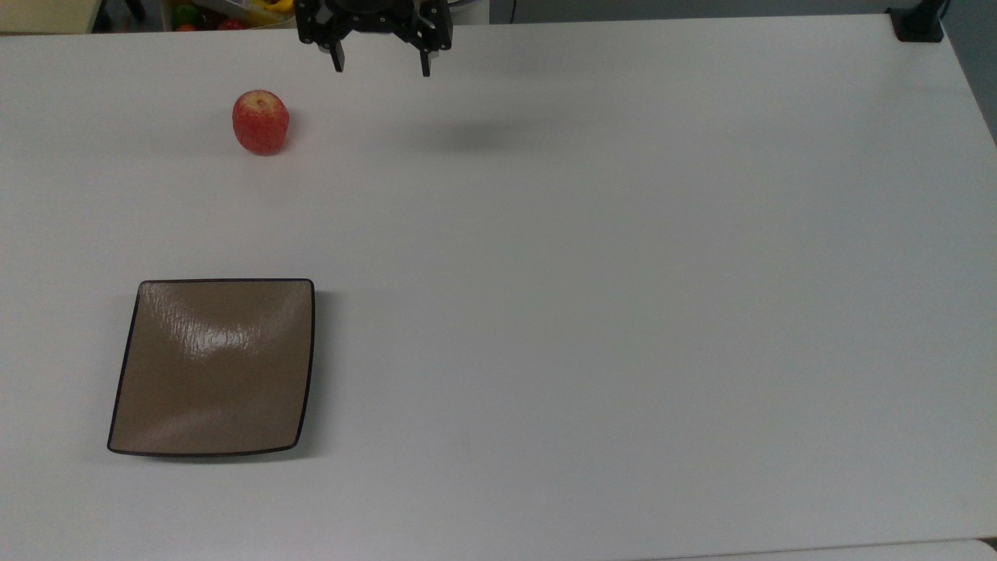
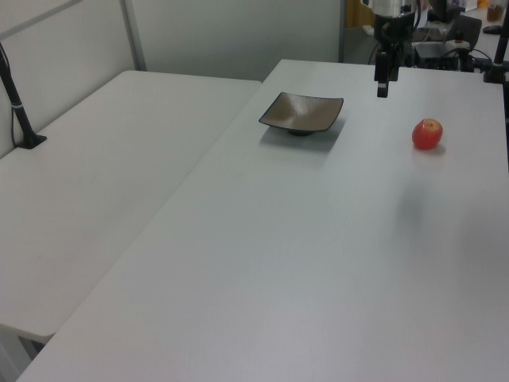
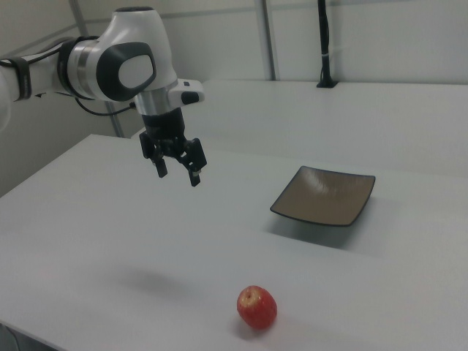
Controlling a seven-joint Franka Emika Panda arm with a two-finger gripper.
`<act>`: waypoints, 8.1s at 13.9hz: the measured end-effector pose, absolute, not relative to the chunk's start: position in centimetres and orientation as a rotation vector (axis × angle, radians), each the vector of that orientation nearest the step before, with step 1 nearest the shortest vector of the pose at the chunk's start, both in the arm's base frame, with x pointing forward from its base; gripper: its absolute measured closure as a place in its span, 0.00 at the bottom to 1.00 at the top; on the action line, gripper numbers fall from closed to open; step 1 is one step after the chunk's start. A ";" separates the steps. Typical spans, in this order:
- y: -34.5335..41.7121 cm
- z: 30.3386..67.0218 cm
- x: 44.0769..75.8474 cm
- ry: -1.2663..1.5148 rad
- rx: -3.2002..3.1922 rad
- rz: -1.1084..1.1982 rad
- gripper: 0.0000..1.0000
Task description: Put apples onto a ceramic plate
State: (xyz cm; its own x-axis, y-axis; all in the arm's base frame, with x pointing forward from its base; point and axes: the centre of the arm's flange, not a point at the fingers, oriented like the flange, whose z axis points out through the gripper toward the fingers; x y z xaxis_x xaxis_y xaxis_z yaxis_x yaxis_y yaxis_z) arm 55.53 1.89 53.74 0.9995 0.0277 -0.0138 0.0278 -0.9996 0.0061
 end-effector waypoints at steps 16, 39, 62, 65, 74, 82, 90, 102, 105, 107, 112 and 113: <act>-3.0 55.0 55.8 -0.089 3.126 0.083 0.00; -15.0 36.8 53.1 -0.084 2.946 -0.268 0.00; -15.2 47.9 59.8 -0.474 2.839 0.482 0.32; -15.0 47.1 61.8 -0.526 2.819 0.687 0.32; -13.9 40.2 69.4 -0.540 2.829 0.765 0.30; -13.2 40.3 70.4 -0.534 2.829 0.787 0.00; -10.1 43.8 67.1 -0.532 2.872 0.312 0.00; 0.9 51.0 57.3 -0.112 3.007 -0.010 0.00; 1.9 52.3 54.5 0.058 3.106 -0.021 0.00; 1.8 53.0 53.7 0.081 3.133 -0.022 0.00; 2.0 52.8 53.7 0.087 3.139 -0.031 0.00; 1.7 52.7 53.7 0.074 3.149 -0.032 0.00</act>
